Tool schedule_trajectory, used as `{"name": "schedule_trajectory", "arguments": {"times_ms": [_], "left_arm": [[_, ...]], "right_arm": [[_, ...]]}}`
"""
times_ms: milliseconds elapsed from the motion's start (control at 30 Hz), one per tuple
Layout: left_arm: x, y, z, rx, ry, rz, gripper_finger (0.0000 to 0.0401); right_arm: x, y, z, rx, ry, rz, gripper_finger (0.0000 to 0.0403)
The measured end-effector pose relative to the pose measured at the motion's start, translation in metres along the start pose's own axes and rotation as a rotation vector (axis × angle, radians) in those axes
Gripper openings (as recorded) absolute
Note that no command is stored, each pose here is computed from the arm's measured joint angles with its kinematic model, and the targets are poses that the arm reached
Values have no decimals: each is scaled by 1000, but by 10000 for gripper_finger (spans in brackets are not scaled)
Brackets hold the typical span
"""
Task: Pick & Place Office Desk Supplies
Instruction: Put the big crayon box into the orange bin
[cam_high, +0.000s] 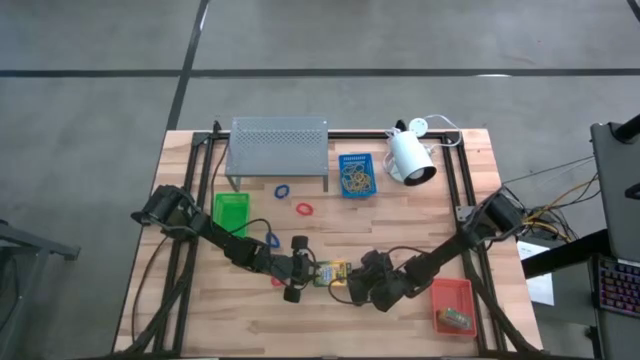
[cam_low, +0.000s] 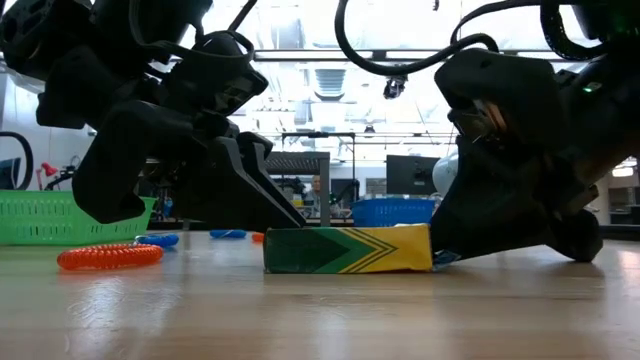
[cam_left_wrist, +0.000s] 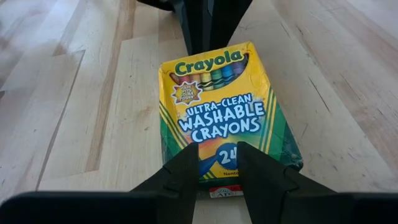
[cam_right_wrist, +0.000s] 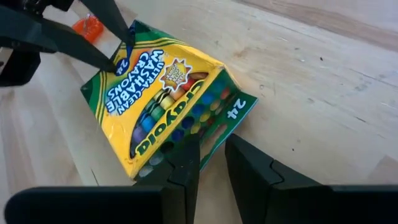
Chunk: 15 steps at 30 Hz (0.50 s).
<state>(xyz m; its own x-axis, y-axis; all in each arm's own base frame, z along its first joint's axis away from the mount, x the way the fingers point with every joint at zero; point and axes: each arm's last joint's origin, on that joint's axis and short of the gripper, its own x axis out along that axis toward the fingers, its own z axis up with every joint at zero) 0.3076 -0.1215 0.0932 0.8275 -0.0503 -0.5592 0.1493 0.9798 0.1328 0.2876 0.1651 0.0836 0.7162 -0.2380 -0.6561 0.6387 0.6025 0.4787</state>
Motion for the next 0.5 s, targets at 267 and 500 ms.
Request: {"name": "schedule_trajectory", "arguments": {"times_ms": [267, 500], "left_arm": [[0, 0, 0, -3, 0, -3, 117], [0, 0, 0, -2, 1, -3, 117]], "right_arm": [[5, 0, 6, 12, 48, 9, 53], [10, -3, 3, 4, 73, 0, 14]]}}
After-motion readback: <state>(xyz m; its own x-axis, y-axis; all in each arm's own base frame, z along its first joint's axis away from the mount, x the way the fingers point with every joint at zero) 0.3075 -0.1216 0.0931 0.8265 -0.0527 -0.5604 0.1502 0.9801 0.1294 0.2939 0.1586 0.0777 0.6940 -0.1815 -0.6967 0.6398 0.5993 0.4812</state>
